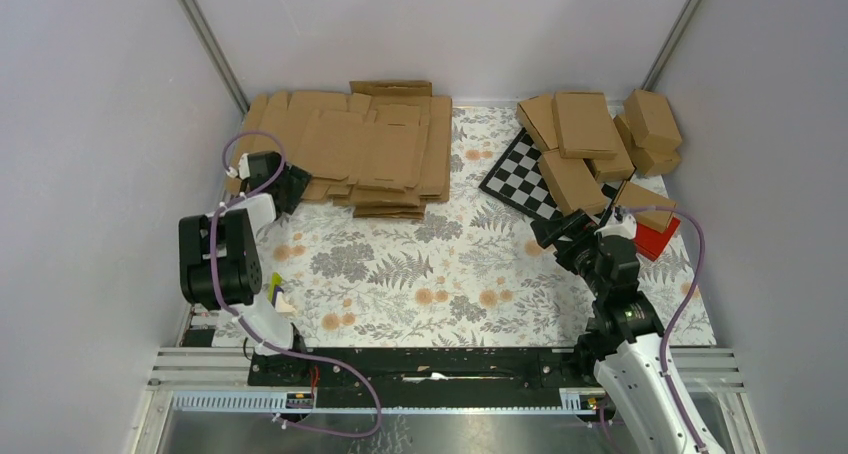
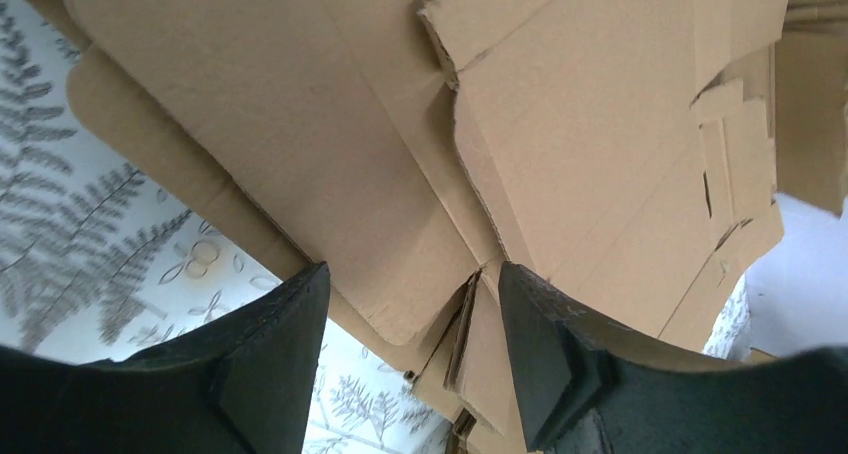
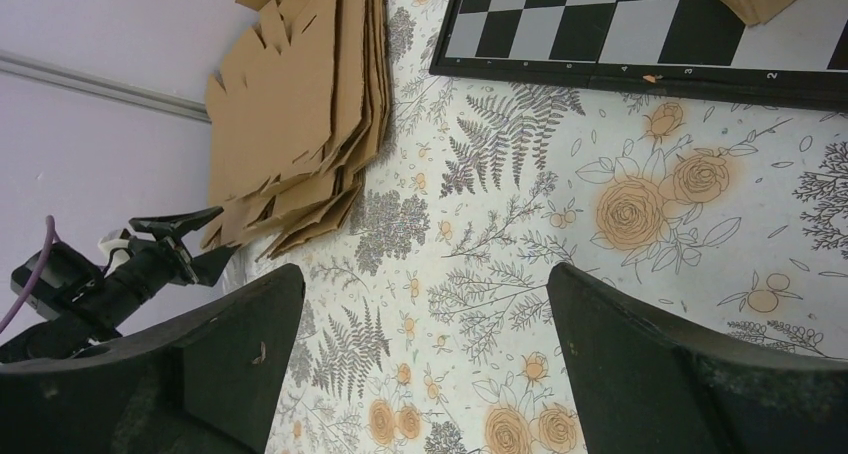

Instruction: Fold the paper box

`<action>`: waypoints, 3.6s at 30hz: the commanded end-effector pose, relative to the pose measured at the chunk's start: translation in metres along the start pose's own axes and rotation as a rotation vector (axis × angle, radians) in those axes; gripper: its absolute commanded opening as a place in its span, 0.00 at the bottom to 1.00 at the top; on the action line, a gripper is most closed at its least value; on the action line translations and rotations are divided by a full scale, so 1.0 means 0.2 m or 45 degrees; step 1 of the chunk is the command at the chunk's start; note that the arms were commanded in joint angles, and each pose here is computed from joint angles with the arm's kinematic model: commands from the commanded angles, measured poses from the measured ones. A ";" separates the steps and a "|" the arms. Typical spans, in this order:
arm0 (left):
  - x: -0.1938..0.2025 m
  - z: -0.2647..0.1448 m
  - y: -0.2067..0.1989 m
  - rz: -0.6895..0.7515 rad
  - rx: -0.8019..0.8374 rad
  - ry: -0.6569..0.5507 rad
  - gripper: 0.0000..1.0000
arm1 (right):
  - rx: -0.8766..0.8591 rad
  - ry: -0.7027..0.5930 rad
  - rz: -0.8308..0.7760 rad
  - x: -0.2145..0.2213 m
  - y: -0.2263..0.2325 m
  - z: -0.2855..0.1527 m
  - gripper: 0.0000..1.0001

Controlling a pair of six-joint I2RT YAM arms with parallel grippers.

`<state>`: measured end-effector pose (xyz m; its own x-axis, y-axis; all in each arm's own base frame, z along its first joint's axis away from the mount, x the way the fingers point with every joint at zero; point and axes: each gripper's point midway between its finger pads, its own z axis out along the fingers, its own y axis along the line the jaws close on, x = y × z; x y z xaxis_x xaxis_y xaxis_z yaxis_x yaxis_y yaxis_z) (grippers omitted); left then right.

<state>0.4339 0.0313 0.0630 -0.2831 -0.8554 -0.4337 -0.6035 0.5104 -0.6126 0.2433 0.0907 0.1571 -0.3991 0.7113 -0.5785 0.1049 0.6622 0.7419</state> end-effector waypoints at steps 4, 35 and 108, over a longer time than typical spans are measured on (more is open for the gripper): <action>-0.06 0.11 -0.24 -0.084 0.189 -0.008 0.60 | -0.048 -0.040 -0.051 -0.05 0.06 0.00 0.99; 0.00 0.21 -0.39 -0.107 0.113 -0.032 0.67 | -0.094 -0.038 0.004 -0.05 0.10 0.03 0.99; 0.79 -1.03 -0.15 0.027 0.676 0.301 0.00 | 0.122 0.697 0.328 0.72 0.04 0.09 0.99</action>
<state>0.2388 -0.1327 0.1265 -0.5364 -0.7939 -0.2864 -0.2229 0.4606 -0.8592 0.1966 0.1999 0.0774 -0.8101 0.5672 -0.1483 0.2367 0.5479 0.8024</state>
